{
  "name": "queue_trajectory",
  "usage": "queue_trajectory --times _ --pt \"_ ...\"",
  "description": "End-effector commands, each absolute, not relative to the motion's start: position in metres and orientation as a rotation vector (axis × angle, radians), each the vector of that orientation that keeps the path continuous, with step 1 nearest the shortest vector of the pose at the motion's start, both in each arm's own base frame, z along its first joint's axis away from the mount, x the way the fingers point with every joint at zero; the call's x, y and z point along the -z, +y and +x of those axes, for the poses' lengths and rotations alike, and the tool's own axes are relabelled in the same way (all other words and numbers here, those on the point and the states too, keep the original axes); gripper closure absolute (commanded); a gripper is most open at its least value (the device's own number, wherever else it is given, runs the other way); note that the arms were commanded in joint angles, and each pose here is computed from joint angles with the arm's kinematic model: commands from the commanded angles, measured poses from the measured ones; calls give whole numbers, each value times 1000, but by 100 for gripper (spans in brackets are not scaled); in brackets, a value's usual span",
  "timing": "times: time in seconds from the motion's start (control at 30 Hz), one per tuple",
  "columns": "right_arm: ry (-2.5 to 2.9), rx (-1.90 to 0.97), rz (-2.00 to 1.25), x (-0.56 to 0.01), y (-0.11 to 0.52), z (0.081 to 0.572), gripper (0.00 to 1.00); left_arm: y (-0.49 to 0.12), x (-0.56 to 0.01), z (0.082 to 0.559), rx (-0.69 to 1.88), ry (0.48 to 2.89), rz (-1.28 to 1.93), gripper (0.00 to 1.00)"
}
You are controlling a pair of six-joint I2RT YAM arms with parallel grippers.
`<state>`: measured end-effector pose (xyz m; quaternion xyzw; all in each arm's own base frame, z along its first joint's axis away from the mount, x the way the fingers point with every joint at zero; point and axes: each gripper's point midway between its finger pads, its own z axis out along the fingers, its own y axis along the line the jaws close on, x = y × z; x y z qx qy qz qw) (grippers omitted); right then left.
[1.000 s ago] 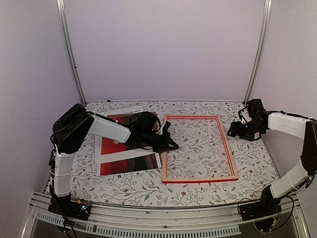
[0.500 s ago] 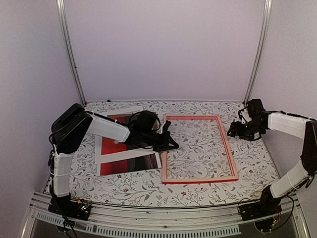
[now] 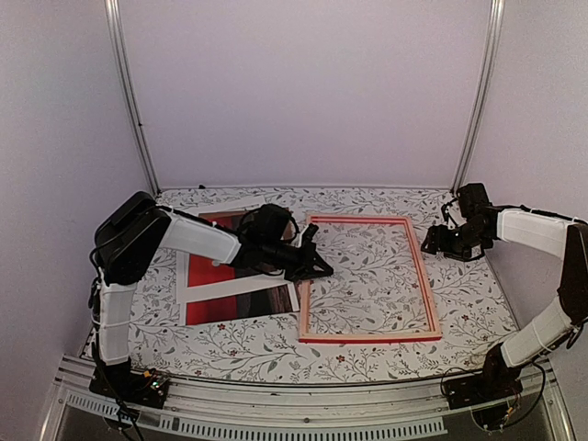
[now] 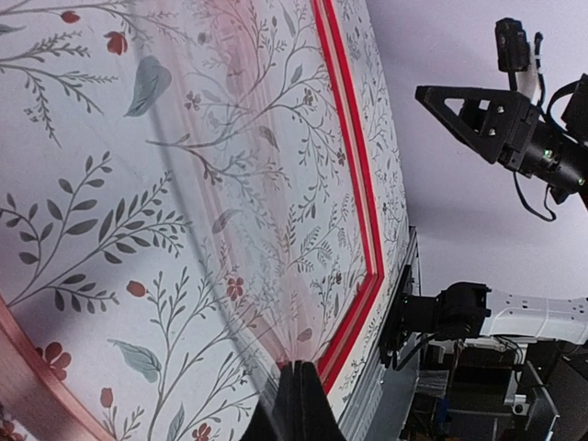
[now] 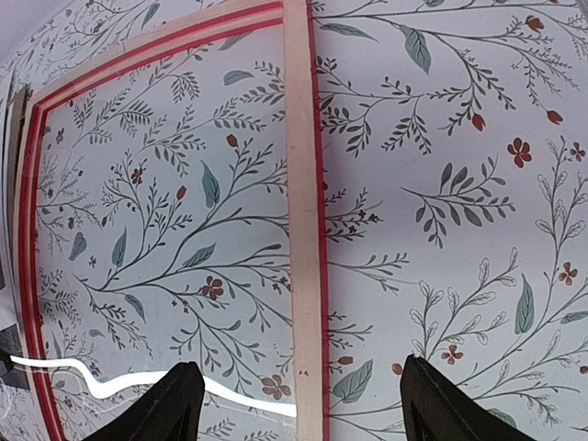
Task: Put the photo into the frame
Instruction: Place the glass panel in the frame body.
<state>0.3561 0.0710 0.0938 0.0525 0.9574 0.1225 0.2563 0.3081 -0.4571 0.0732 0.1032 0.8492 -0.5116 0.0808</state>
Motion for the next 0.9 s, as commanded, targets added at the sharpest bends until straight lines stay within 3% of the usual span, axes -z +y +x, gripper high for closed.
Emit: queue_trajectory --times 0.0,0.27,0.67,0.87 --pt "2610 -326 133 -89 72 355 23 -460 -98 299 1629 2484 340 100" --pt "2613 -331 131 -88 73 355 23 -460 -101 296 1688 2466 315 99" --pt "2610 -330 131 -90 73 355 23 -459 -103 295 1704 2461 306 80" --pt "2609 -330 130 -90 73 356 23 -459 -102 295 1705 2464 304 80"
